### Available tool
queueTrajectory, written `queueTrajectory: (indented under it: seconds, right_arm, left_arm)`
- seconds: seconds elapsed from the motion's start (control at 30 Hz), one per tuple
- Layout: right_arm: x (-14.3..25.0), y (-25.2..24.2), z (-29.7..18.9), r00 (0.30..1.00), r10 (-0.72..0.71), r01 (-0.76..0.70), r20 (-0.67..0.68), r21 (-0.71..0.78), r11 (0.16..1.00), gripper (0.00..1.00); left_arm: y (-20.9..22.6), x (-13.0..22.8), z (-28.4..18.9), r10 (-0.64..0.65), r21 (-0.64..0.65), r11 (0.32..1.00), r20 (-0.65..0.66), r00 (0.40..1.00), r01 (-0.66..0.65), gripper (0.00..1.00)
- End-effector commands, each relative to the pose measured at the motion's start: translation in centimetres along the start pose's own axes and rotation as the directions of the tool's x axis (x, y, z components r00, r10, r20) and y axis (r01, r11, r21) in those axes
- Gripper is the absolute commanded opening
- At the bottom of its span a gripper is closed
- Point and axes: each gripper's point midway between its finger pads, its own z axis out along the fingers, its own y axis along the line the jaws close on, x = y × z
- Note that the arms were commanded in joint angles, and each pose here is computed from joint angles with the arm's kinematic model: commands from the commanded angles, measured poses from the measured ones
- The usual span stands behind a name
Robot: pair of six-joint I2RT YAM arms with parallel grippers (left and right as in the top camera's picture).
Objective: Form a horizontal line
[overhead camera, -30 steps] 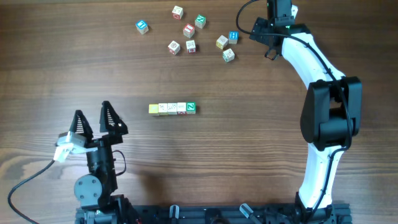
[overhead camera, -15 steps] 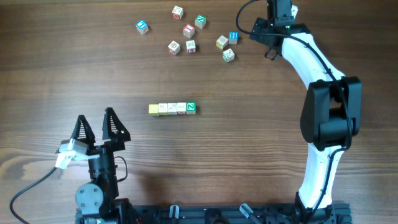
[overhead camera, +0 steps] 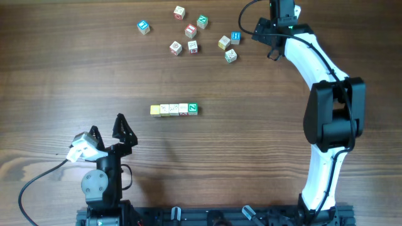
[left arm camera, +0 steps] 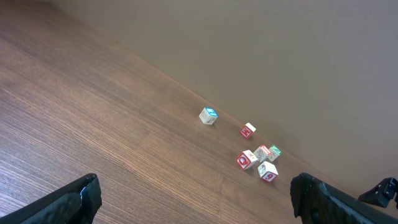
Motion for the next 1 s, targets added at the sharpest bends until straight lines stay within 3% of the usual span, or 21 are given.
queueTrajectory:
  seconds: [0.0, 0.2, 0.3, 0.97]
  right_arm:
    - [0.21, 0.04, 0.33, 1.0, -0.017, 0.017, -0.001, 0.008, 1.0, 1.0]
    - [0.21, 0.04, 0.33, 1.0, -0.017, 0.017, -0.001, 0.008, 1.0, 1.0]
    - [0.21, 0.04, 0.33, 1.0, -0.017, 0.017, -0.001, 0.008, 1.0, 1.0]
    - [0.21, 0.04, 0.33, 1.0, -0.017, 0.017, -0.001, 0.008, 1.0, 1.0]
  left_arm:
    - [-0.02, 0.06, -0.02, 0.009, 0.0, 1.0, -0.002, 1.0, -0.009, 1.0]
    - [0.65, -0.44, -0.03, 0.013, -0.039, 0.999, 0.026, 1.0, -0.012, 1.0]
    - [0.64, -0.42, -0.03, 0.22, -0.042, 0.975, 0.016, 0.975, -0.219, 1.0]
    - [0.62, -0.41, -0.03, 0.221, -0.042, 0.975, 0.016, 0.975, -0.22, 1.0]
